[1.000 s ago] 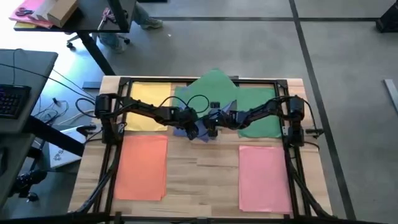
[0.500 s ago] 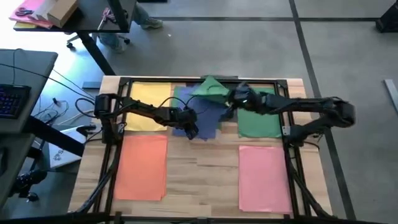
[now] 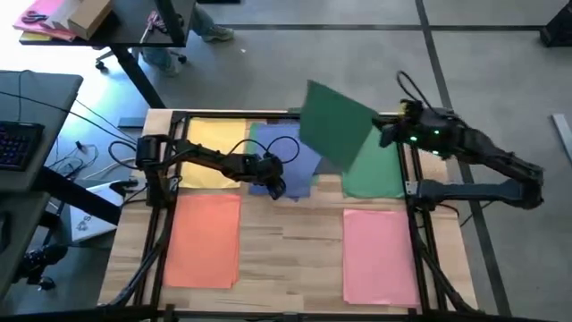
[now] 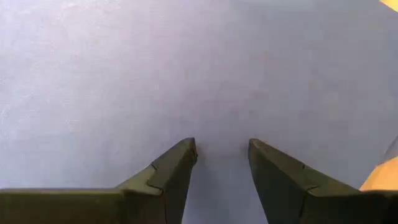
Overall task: Organize paper
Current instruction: Stack the green paper on top of the other green paper
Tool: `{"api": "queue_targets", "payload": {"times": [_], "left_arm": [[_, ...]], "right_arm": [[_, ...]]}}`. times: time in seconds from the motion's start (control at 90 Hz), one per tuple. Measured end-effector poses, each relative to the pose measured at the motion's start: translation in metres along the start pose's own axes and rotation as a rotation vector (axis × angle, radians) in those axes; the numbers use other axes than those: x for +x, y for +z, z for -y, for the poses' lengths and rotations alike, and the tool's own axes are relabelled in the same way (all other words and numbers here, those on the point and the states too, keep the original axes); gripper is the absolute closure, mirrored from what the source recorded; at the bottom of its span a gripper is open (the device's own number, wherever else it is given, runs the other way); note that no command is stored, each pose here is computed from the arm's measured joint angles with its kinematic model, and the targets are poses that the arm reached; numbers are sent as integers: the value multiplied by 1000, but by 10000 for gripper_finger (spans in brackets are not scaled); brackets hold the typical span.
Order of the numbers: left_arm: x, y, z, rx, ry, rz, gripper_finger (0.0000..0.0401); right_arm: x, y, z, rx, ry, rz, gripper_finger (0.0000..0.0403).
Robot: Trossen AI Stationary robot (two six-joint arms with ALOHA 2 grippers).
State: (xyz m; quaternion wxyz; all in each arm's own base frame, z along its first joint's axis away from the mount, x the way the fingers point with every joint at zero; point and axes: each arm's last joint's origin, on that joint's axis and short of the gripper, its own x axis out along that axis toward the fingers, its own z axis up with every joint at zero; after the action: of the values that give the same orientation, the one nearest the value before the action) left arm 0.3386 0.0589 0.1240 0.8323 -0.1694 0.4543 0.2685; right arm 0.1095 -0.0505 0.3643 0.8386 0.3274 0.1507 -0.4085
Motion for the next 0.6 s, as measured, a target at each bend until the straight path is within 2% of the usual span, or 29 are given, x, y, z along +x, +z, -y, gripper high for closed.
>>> {"api": "queue_targets", "payload": {"times": [0.067, 0.178, 0.3, 0.422, 0.6], "left_arm": [[0, 0, 0, 0, -1, 1, 256], [0, 0, 0, 0, -1, 2, 256], [0, 0, 0, 0, -2, 2, 256], [0, 0, 0, -1, -11, -2, 256], [0, 0, 2, 0, -34, -11, 256]], "right_arm": [[-2, -10, 15, -27, -156, -92, 403], [12, -29, 30, -167, -343, -223, 403], [43, -44, 38, -261, -447, -245, 403], [76, -57, 47, -258, -523, -199, 403], [110, -75, 66, -283, -602, -256, 403]]}}
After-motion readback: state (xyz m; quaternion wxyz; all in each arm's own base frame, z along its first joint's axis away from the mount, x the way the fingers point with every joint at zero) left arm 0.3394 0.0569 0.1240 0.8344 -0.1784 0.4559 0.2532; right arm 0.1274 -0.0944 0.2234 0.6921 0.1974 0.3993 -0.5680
